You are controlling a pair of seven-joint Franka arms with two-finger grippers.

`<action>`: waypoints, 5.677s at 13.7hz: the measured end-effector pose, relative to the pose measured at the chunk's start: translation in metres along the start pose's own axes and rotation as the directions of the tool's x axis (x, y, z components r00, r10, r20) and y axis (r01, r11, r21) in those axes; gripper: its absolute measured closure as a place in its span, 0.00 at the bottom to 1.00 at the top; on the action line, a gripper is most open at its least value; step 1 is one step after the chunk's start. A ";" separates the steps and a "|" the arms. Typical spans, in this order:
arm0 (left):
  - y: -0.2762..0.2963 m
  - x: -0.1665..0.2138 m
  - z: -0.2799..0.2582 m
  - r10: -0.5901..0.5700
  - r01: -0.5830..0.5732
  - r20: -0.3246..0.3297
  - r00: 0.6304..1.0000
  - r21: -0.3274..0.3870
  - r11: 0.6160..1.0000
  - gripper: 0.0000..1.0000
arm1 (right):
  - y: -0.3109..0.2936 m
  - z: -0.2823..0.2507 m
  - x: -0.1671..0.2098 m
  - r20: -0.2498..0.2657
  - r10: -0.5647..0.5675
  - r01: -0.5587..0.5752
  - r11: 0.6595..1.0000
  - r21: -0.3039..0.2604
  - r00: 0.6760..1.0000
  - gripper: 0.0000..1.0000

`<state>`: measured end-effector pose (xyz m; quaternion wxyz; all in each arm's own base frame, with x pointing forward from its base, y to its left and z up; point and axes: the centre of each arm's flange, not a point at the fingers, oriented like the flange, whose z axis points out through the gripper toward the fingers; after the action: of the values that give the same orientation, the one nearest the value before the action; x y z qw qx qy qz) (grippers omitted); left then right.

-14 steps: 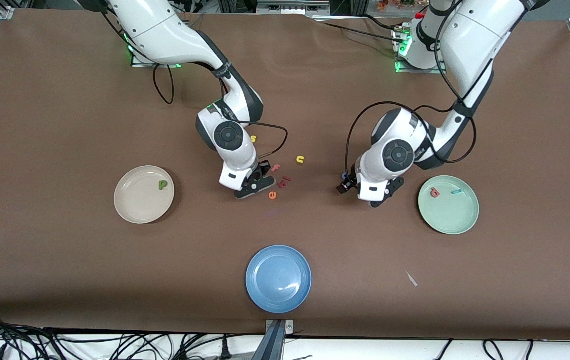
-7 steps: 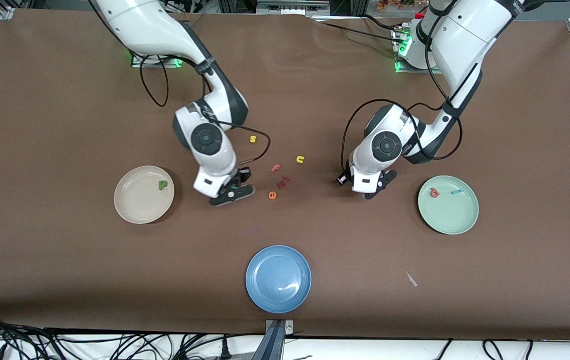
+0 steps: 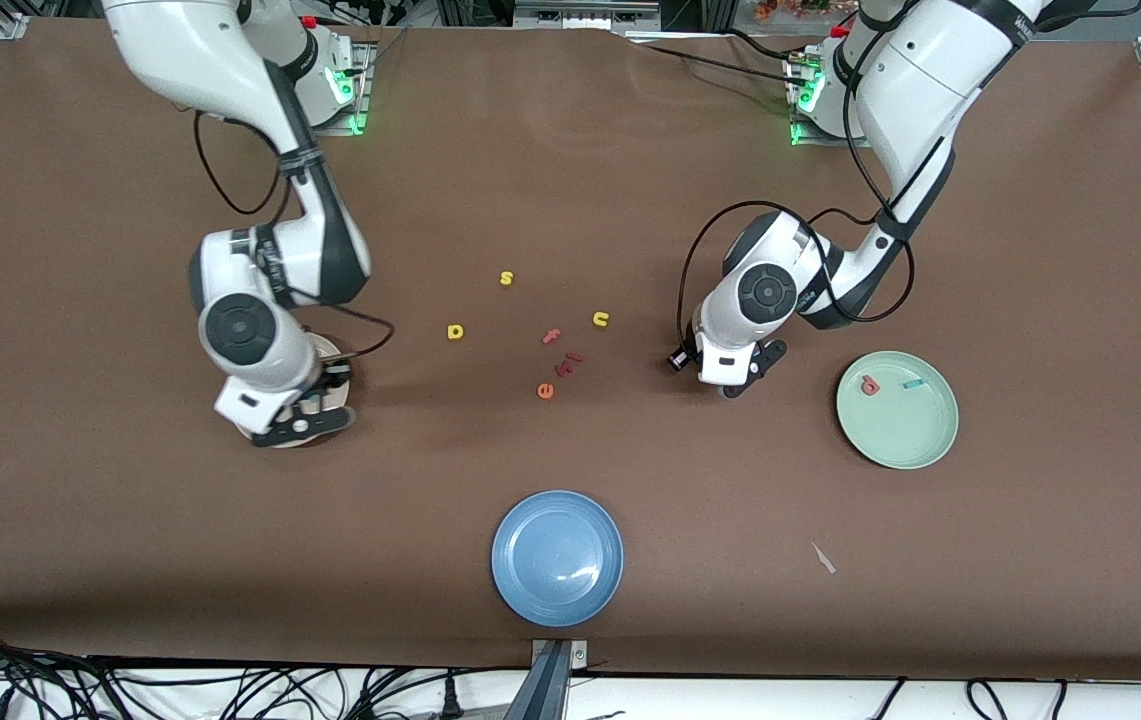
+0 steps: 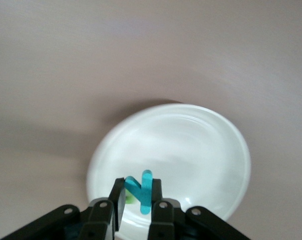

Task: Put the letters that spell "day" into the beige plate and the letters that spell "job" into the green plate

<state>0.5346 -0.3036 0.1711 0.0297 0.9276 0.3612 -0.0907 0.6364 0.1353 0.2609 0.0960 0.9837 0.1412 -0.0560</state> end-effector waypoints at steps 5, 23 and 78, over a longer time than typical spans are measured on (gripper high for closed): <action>0.000 0.001 -0.002 0.012 -0.012 -0.011 1.000 0.008 1.000 0.74 | 0.043 0.075 -0.028 0.065 0.047 -0.047 0.999 0.006 0.997 0.75; -0.178 0.246 -0.090 0.168 -0.170 0.023 0.985 0.092 0.981 0.48 | -0.180 0.008 -0.048 0.094 0.439 -0.449 0.872 0.192 0.893 0.04; -0.168 0.244 -0.391 0.657 -0.649 -0.016 0.754 0.139 0.748 0.00 | 0.141 -0.284 -0.091 -0.058 0.266 -0.248 0.946 0.211 0.962 0.00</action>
<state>0.6551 0.0298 0.5107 -0.0101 0.9977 0.0087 -0.0671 0.6142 0.0362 0.5750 -0.0037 0.9998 0.0093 -0.0147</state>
